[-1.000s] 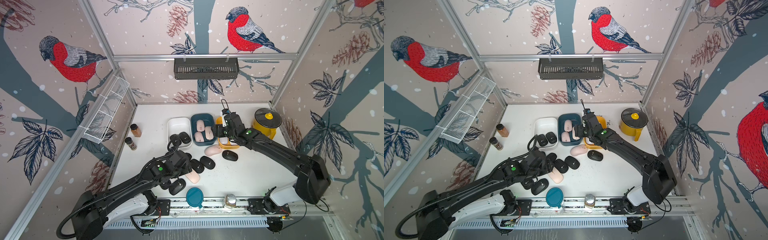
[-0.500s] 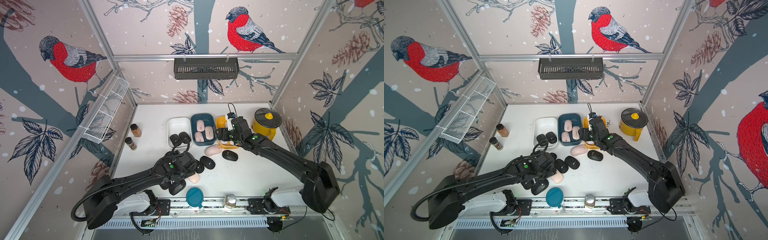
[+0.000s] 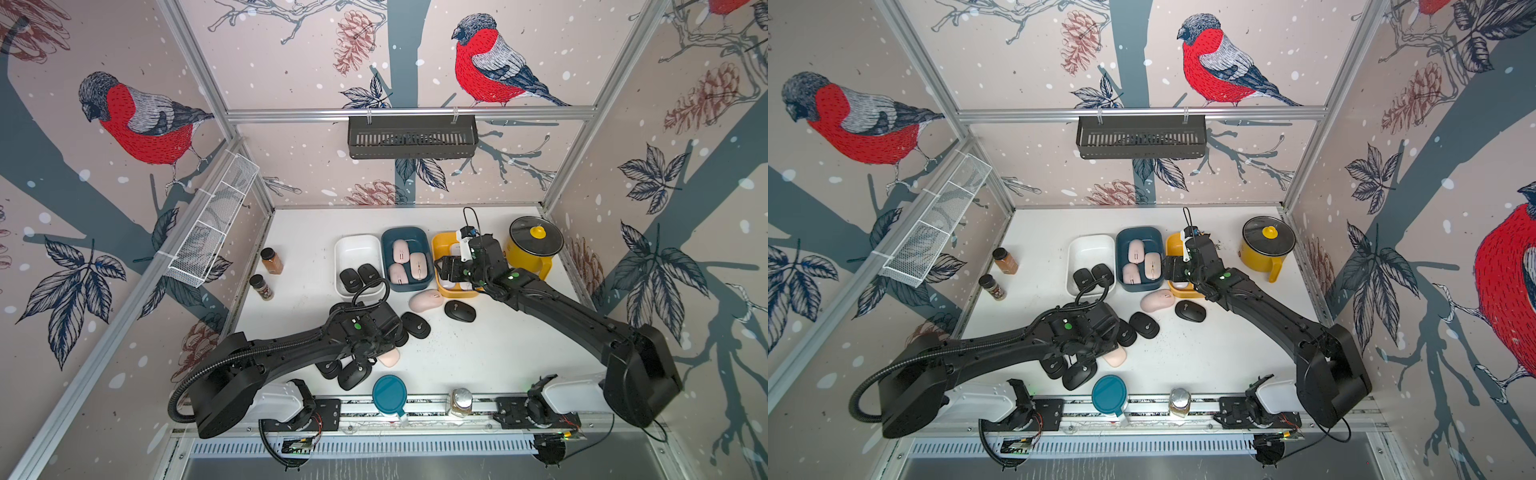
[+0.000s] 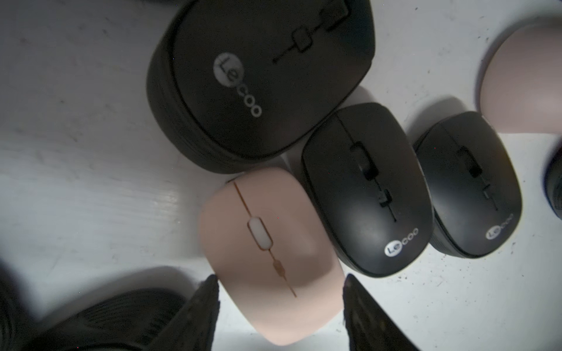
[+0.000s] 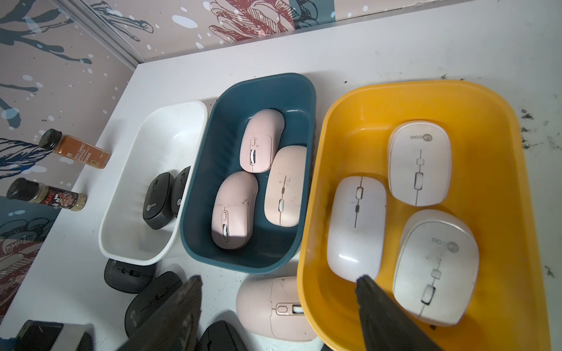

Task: Place the mice by color into the storage box
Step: Pick up the mouse from the center of the board.

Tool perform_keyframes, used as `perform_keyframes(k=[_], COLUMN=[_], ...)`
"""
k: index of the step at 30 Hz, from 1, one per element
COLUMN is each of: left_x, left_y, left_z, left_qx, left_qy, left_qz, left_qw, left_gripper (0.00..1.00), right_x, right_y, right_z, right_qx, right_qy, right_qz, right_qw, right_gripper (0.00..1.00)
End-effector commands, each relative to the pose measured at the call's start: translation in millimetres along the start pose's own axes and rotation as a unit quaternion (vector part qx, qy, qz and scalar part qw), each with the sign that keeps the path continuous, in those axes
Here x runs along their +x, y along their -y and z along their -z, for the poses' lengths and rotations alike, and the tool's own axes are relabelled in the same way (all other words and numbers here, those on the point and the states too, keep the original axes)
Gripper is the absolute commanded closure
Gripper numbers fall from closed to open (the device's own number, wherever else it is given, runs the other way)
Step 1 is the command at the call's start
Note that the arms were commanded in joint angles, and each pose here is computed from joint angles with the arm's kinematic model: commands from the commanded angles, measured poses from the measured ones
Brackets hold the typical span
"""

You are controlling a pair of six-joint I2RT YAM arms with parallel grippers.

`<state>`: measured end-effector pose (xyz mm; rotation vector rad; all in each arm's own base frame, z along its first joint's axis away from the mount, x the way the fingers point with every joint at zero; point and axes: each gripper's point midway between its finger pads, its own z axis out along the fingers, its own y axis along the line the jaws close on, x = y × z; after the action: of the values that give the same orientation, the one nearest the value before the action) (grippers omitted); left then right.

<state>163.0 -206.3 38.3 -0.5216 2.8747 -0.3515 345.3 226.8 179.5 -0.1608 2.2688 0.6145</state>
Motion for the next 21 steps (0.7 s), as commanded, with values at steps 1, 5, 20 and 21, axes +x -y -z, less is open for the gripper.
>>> perform_keyframes(k=[1,5,20,21], left_x=[0.6,3.9,1.8,1.5], left_y=[-1.1,-1.6,3.3,4.3], left_z=[-1.6,-7.0,-13.7,-14.2], left_qx=[-0.016,-0.036,-0.059,-0.059], left_qy=[-0.003,-0.017,-0.021,-0.021], left_qz=[-0.005,-0.011,-0.028,-0.031], left_qw=[1.000,0.999,0.998,0.998], left_gripper=[0.36,0.38,0.26,0.26], right_x=[-4.6,-2.3,3.3,3.0], right_y=[-3.3,0.1,12.0,12.7], right_z=[-0.1,-2.9,-6.5,-6.4], right_qx=[-0.013,-0.014,-0.011,-0.011], right_qy=[0.011,0.007,0.001,0.001], right_qz=[-0.009,-0.016,-0.032,-0.034], right_qw=[1.000,1.000,0.999,0.999], right_gripper=[0.20,0.20,0.20,0.20])
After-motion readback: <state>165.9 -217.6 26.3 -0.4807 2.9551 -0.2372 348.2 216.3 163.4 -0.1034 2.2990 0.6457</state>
